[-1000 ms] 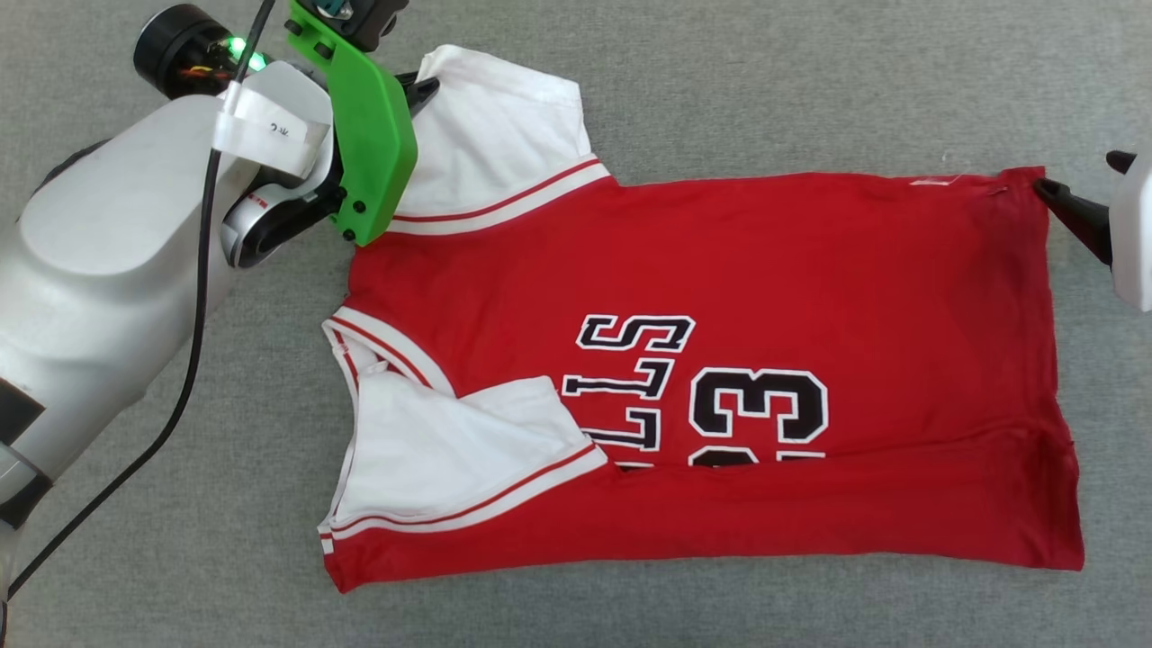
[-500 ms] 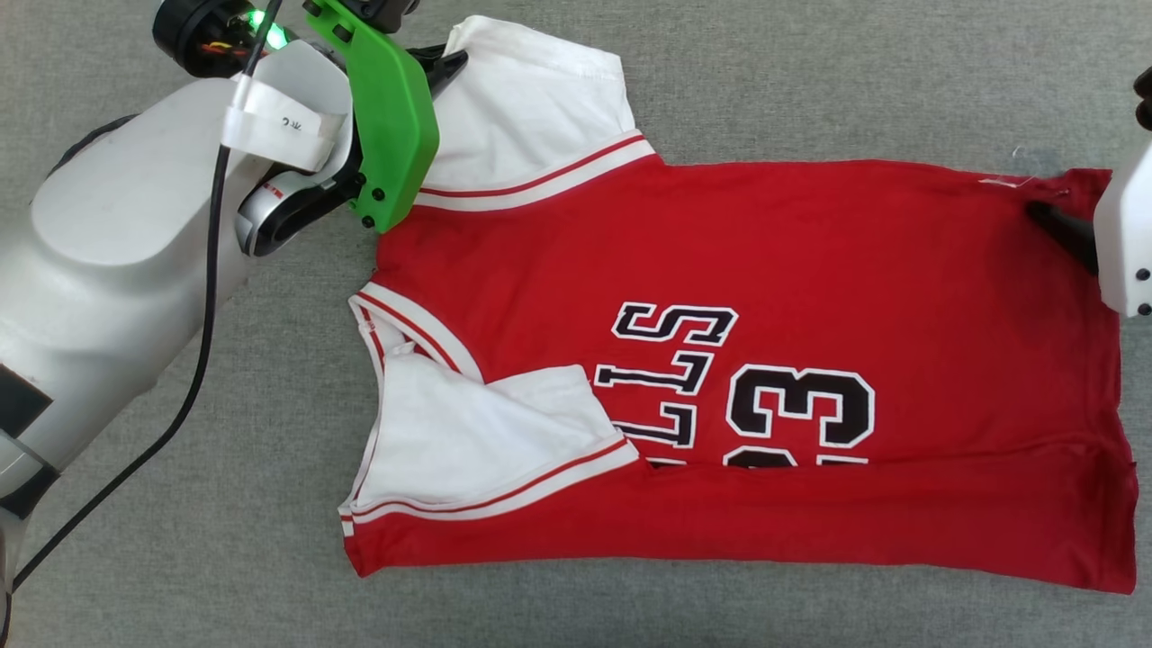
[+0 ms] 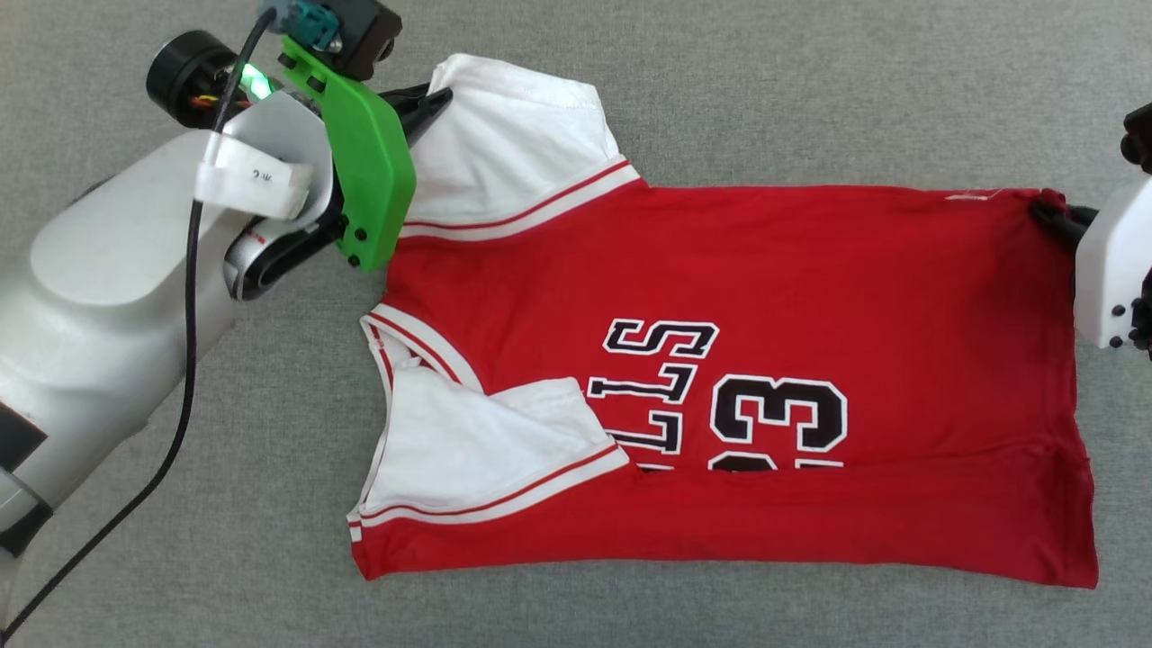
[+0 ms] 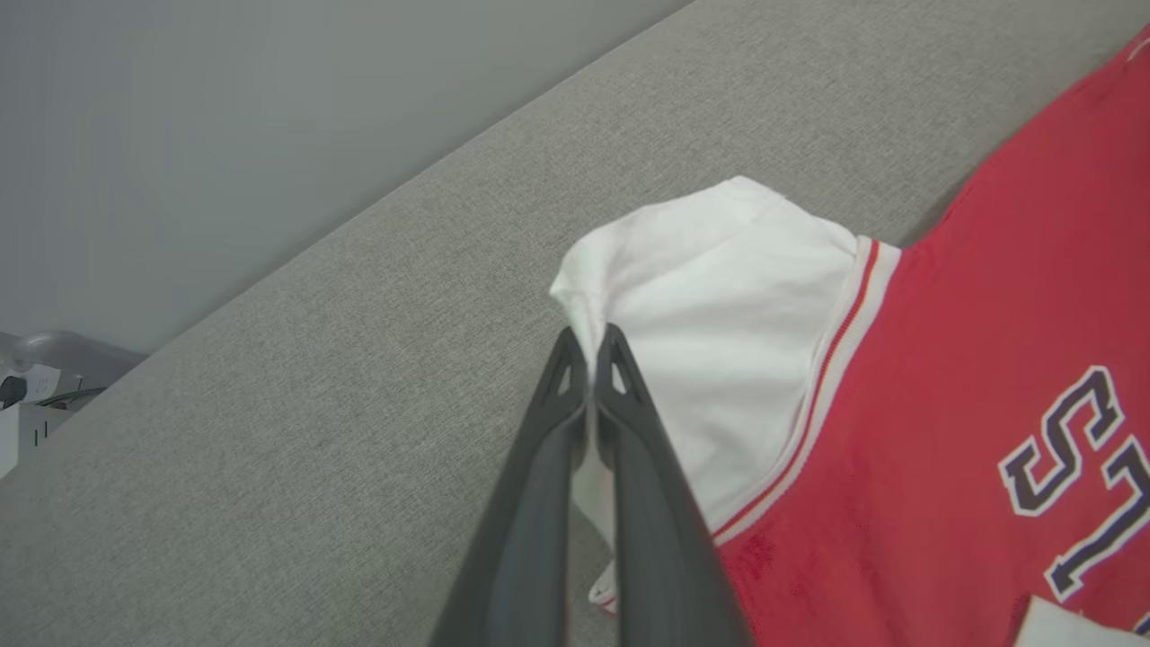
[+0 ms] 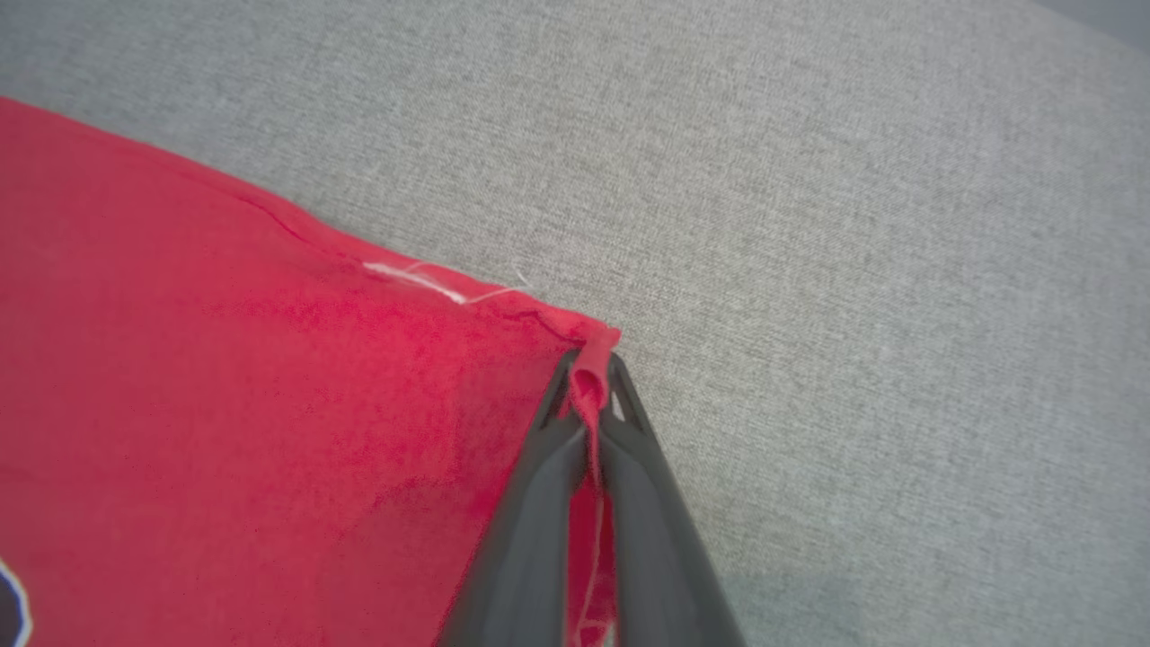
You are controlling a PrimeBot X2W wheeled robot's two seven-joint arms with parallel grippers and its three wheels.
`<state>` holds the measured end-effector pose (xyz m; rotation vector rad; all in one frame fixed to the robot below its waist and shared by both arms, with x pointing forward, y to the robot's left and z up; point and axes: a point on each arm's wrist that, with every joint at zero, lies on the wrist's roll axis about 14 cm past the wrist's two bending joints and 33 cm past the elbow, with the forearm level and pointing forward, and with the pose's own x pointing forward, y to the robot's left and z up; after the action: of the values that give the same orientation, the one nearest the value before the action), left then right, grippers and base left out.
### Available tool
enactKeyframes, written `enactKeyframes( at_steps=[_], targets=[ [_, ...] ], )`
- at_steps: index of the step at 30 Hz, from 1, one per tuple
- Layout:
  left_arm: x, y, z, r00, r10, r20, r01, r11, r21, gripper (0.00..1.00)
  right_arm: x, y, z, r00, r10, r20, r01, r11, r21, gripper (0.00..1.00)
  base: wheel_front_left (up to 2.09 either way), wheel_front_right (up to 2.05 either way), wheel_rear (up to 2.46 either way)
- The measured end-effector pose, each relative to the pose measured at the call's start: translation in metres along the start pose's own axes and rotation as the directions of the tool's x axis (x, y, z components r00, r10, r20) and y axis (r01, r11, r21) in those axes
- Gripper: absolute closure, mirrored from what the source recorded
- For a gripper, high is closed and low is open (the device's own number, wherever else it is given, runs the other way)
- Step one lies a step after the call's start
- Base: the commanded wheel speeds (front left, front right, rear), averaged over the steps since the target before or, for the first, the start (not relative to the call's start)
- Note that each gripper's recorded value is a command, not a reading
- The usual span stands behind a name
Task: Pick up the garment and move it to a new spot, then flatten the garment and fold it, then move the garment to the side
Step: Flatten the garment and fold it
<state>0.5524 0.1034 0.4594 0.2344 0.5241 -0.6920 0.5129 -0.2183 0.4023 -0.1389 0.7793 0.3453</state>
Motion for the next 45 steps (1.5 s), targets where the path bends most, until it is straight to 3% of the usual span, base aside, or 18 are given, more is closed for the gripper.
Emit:
enactKeyframes(
  at_steps=[10,19,34,45],
  targets=[
    [-0.043,-0.022,-0.001,0.998,0.022,0.053,-0.019,0.998,-0.059,1.00,-0.043,0.017,0.009,0.989,0.023,0.145,-0.023,1.000,0.002,1.00,0.00,0.00,0.00],
    [-0.079,-0.048,-0.034,0.999,0.041,0.026,-0.038,0.994,-0.101,1.00,-0.075,0.026,-0.012,0.981,0.026,0.191,-0.031,0.999,0.028,1.00,0.00,0.00,0.00],
    [-0.122,-0.112,-0.118,0.997,0.015,-0.081,-0.037,0.959,-0.282,1.00,-0.103,0.055,-0.081,0.990,0.059,0.129,-0.076,0.988,0.132,1.00,0.00,0.00,0.00],
    [-0.114,-0.121,-0.154,0.987,-0.001,-0.159,-0.055,0.937,-0.345,1.00,-0.087,0.070,-0.128,0.997,0.082,0.015,-0.083,0.971,0.224,1.00,0.00,0.00,0.00]
  ],
)
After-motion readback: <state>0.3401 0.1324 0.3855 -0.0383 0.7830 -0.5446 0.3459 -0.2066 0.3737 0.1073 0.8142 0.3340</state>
